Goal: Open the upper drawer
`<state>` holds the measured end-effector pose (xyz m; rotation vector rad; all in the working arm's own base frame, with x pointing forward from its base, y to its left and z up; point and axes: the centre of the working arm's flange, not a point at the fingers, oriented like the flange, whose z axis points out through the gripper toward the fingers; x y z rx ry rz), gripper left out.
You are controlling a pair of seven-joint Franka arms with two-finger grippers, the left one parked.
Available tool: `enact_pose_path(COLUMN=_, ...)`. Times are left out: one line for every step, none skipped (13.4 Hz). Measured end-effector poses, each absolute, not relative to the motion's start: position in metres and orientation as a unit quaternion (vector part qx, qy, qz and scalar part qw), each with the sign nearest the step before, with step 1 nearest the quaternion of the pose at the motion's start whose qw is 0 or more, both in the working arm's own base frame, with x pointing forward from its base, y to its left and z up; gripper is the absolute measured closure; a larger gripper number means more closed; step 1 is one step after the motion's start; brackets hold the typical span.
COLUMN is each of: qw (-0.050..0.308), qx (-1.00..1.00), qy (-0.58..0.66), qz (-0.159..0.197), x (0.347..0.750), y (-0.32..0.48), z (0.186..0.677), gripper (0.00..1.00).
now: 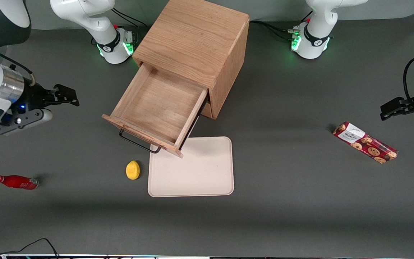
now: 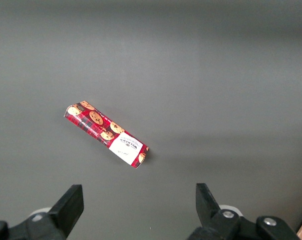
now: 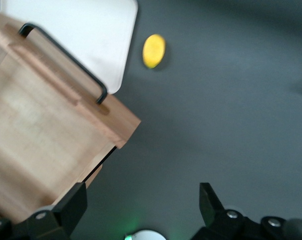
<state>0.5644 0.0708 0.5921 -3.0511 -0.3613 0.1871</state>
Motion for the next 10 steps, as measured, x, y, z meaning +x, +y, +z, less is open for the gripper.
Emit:
enact_pose_path(qw=0.023, qx=-0.994, qy=-0.1, qz=0.049, x=0.556, y=0.063, z=0.587, gripper=0.0)
enact_pose_path(qw=0.016, qx=-0.995, qy=-0.087, qz=0.04, x=0.547, y=0.053, z=0.583, gripper=0.0)
enact_pose_path(qw=0.012, qx=-0.996, qy=-0.076, qz=0.035, x=0.539, y=0.042, z=0.58, gripper=0.0)
enact_pose_path(qw=0.012, qx=-0.997, qy=-0.065, qz=0.035, x=0.531, y=0.029, z=0.579, gripper=0.0)
enact_pose_path(qw=0.013, qx=-0.998, qy=-0.053, qz=0.034, x=0.526, y=0.015, z=0.578, gripper=0.0)
enact_pose_path(qw=0.014, qx=-0.998, qy=-0.041, qz=0.033, x=0.522, y=0.002, z=0.577, gripper=0.0)
enact_pose_path(qw=0.013, qx=-0.999, qy=-0.031, qz=0.032, x=0.521, y=-0.009, z=0.577, gripper=0.0)
enact_pose_path(qw=0.011, qx=-0.999, qy=-0.024, qz=0.03, x=0.521, y=-0.017, z=0.577, gripper=0.0)
enact_pose_path(qw=0.005, qx=-0.999, qy=-0.021, qz=0.029, x=0.521, y=-0.022, z=0.578, gripper=0.0)
enact_pose_path(qw=-0.001, qx=-0.999, qy=-0.019, qz=0.027, x=0.521, y=-0.025, z=0.578, gripper=0.0)
